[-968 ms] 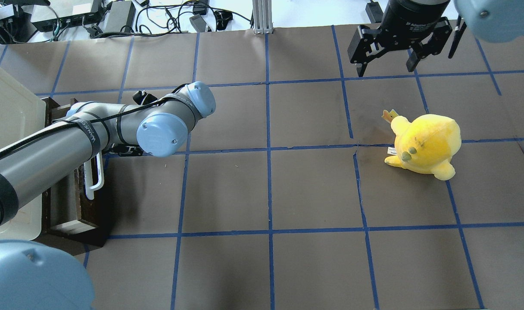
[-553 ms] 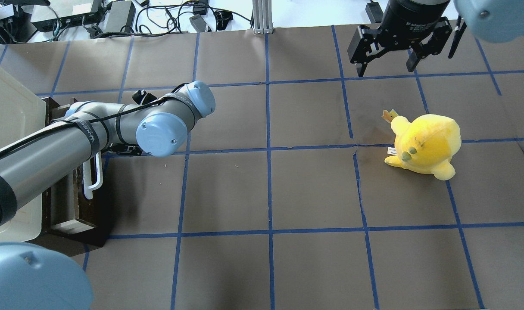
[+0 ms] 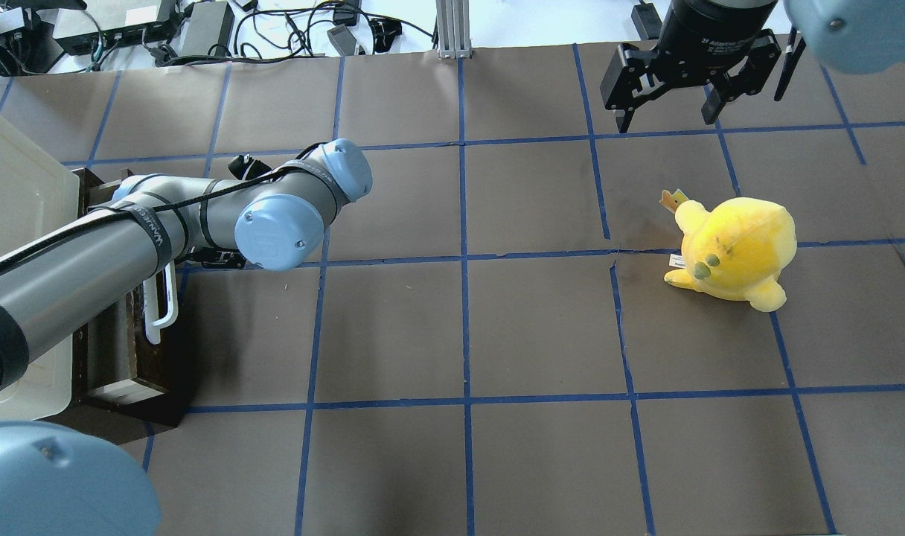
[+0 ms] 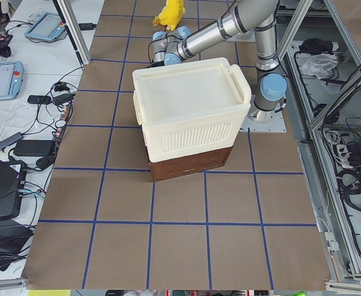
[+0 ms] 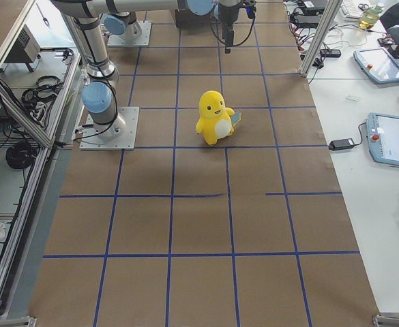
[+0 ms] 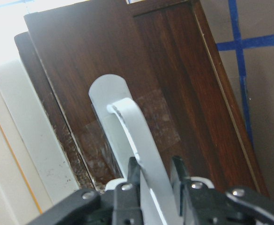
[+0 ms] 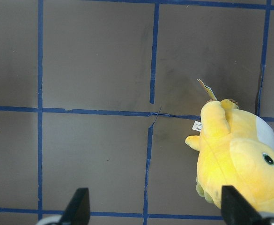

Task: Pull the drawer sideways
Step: 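Keep pulling the drawer open with the left gripper toward the table center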

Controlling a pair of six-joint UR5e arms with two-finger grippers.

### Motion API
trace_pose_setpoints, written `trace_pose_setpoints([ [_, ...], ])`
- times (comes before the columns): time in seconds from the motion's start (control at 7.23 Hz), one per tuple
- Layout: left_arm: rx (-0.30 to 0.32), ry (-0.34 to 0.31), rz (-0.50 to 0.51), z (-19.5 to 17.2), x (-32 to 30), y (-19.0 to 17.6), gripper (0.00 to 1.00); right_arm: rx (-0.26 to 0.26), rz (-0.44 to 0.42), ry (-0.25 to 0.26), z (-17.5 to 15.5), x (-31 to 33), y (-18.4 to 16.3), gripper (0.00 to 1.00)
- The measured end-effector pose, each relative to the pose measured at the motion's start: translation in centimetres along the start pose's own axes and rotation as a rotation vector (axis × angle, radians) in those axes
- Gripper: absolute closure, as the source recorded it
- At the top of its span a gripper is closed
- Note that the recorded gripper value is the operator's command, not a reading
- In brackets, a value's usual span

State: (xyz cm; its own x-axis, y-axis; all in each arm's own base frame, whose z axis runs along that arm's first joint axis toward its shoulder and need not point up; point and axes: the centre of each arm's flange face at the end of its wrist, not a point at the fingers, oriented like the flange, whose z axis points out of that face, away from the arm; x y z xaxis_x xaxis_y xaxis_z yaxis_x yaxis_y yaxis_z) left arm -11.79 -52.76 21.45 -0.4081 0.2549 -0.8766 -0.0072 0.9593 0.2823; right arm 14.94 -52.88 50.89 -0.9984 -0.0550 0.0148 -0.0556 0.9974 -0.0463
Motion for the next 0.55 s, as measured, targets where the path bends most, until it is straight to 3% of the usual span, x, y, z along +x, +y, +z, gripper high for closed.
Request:
trace_pose_setpoints([
  [0.55, 0.017, 0.006, -0.003, -1.08, 0.20, -0.12, 0.77, 0.000, 0.000, 0.000, 0.00, 0.00, 0.00, 0.00],
])
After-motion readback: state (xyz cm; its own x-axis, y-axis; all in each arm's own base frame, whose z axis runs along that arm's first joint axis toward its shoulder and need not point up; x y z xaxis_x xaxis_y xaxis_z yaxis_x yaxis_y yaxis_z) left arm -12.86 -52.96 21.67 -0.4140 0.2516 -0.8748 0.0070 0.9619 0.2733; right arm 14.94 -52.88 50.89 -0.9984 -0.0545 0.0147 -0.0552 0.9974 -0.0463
